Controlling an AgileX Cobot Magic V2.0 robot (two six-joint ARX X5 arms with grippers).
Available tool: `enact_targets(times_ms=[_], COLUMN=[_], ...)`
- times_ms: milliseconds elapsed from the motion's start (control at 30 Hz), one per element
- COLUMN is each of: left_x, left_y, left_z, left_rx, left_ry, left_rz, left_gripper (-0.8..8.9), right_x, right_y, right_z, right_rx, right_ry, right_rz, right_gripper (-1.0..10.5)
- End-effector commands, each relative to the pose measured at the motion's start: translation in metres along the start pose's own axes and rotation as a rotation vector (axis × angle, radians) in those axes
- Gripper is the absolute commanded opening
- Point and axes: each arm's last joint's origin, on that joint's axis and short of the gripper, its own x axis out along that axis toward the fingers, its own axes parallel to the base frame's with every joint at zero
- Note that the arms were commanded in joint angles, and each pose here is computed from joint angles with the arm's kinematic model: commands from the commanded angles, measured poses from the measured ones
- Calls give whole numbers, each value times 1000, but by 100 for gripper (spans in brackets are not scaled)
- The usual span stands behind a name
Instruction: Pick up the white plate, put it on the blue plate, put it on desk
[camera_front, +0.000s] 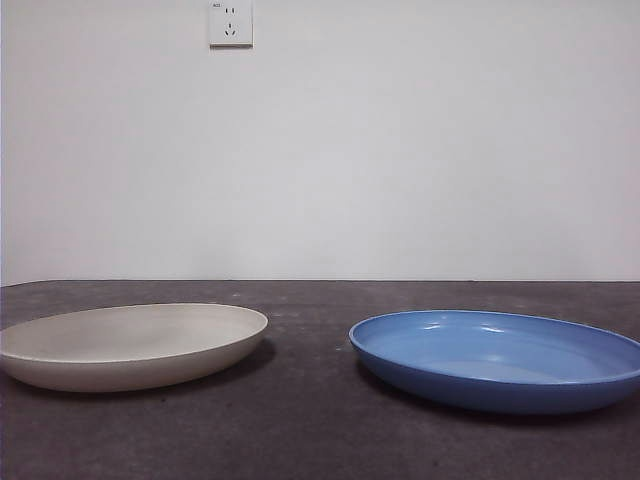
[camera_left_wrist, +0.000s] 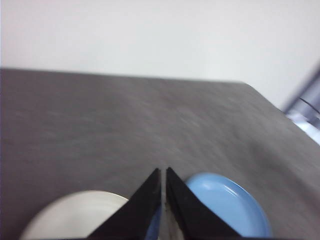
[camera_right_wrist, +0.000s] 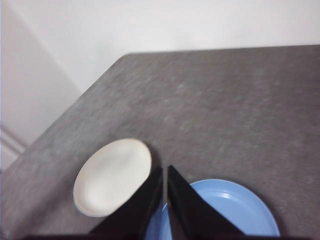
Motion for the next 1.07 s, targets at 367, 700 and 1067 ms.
enact_targets(times_ms=[367,700,1067], left_x=[5,5,5], left_y=[-5,-5,-1], left_z=[1,1,-3], left_rx=[16,16,-126], left_ry=[40,39,116], left_rz=[-76,-76,-37], left_gripper=[52,691,688], right_x=[2,2,2], right_y=[5,5,5], right_z=[0,0,-2], right_rx=[-72,-63,-45], right_ry=[52,53,74], right_rz=[46,43,43], right_gripper=[216,609,608])
